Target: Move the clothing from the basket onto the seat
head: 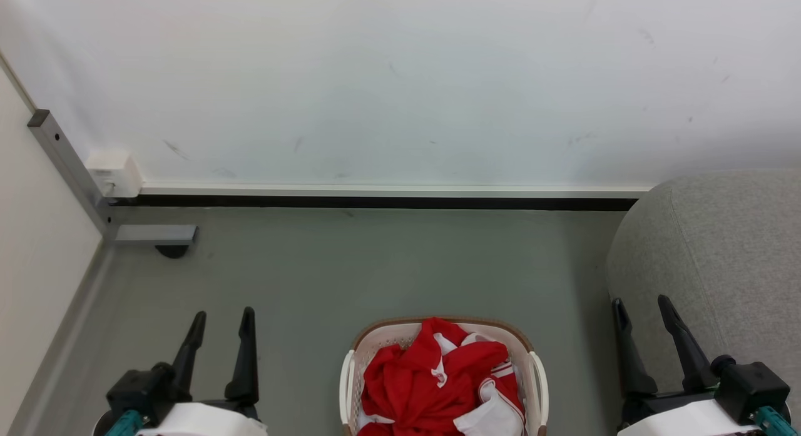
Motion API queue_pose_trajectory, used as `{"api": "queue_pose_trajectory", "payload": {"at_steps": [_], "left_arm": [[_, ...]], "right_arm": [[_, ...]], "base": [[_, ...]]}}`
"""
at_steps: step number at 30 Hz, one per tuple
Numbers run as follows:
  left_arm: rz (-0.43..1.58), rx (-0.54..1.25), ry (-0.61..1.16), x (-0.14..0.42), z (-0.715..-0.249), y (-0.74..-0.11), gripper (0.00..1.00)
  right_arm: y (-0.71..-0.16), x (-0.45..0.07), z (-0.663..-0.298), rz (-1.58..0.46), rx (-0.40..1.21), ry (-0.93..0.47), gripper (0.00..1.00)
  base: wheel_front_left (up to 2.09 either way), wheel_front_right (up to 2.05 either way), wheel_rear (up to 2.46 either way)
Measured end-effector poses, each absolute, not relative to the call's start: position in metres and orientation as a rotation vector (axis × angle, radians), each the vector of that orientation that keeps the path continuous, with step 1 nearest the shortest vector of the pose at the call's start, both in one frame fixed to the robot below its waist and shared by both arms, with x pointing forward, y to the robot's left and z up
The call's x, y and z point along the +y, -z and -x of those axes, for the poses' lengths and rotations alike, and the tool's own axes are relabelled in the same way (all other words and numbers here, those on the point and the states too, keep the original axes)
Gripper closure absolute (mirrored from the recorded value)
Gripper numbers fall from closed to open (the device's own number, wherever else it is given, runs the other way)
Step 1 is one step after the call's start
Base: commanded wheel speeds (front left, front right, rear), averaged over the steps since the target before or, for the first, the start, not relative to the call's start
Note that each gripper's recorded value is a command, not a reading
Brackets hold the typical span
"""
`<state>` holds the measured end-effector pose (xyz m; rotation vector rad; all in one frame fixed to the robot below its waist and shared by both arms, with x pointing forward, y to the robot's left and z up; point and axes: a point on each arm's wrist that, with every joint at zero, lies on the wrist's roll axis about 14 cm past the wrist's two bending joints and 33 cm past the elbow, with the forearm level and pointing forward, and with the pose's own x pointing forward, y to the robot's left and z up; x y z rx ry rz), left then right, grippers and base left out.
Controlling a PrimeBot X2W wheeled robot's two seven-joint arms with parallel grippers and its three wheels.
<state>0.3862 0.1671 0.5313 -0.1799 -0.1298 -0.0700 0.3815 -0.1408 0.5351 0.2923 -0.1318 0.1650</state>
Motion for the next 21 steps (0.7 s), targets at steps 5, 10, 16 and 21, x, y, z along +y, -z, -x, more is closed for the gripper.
{"api": "queue_pose_trajectory", "payload": {"at_steps": [5, 10, 16, 21], "left_arm": [[0.151, -0.138, 0.082, 0.1641, -0.3858, -0.5327, 0.00], [0.109, -0.145, 0.097, 0.1602, -0.3853, -0.5335, 0.00], [0.068, -0.153, 0.107, 0.1576, -0.3850, -0.5340, 0.00], [0.037, -0.158, 0.105, 0.1575, -0.3856, -0.5338, 0.00]], "right_arm": [[-0.5370, -0.1377, -0.3804, -0.256, -0.142, -0.177, 0.00], [-0.5396, -0.1348, -0.3798, -0.229, -0.155, -0.189, 0.00], [-0.5434, -0.1329, -0.3793, -0.198, -0.175, -0.197, 0.00], [-0.5447, -0.1319, -0.3789, -0.176, -0.184, -0.202, 0.00]], "base": [[0.00, 0.00, 0.00], [0.00, 0.00, 0.00], [0.00, 0.00, 0.00], [0.00, 0.00, 0.00]]}}
